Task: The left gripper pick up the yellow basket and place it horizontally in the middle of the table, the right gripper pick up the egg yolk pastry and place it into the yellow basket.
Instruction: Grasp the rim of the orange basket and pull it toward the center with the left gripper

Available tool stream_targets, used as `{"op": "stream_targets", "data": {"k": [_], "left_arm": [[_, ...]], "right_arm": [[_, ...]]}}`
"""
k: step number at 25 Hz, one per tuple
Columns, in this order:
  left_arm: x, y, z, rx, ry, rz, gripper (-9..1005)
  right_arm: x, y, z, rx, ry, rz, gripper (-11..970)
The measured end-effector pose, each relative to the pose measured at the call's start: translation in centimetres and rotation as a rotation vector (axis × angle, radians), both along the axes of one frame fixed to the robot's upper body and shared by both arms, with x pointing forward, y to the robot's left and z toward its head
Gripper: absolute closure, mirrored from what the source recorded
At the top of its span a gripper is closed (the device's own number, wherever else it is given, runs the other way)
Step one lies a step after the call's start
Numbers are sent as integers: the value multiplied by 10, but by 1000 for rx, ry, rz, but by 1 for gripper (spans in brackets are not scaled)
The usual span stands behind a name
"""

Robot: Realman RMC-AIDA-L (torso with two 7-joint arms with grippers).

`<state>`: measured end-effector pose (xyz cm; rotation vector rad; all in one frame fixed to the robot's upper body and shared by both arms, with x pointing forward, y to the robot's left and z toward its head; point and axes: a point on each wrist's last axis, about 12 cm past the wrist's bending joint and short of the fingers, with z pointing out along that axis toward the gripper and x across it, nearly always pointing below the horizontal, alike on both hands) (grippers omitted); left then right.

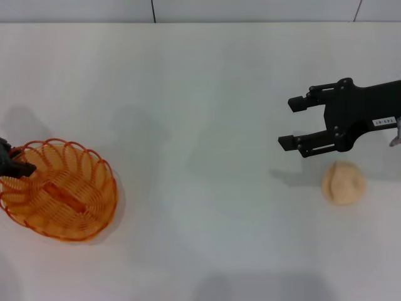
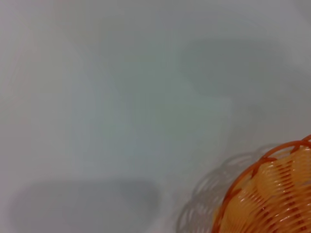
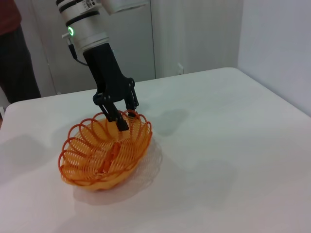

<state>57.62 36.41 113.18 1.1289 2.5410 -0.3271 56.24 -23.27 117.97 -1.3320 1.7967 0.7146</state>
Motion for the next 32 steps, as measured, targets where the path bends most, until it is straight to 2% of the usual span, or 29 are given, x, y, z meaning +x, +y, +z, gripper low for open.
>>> {"op": "stream_targets", "data": {"k": [4, 14, 17, 32], "left_arm": [[0, 0, 0, -2, -1, 2, 599], [2, 0, -2, 15, -9, 9, 710], [2, 0, -2, 19, -8, 8, 780], [3, -3, -1, 30, 1, -15, 870]], "right_arm": [[0, 0, 0, -1, 0, 1, 194], [1, 0, 1, 0, 0, -2, 193], [1, 0, 2, -1, -4, 0, 193], [1, 1, 3, -2, -4, -1, 193]]}}
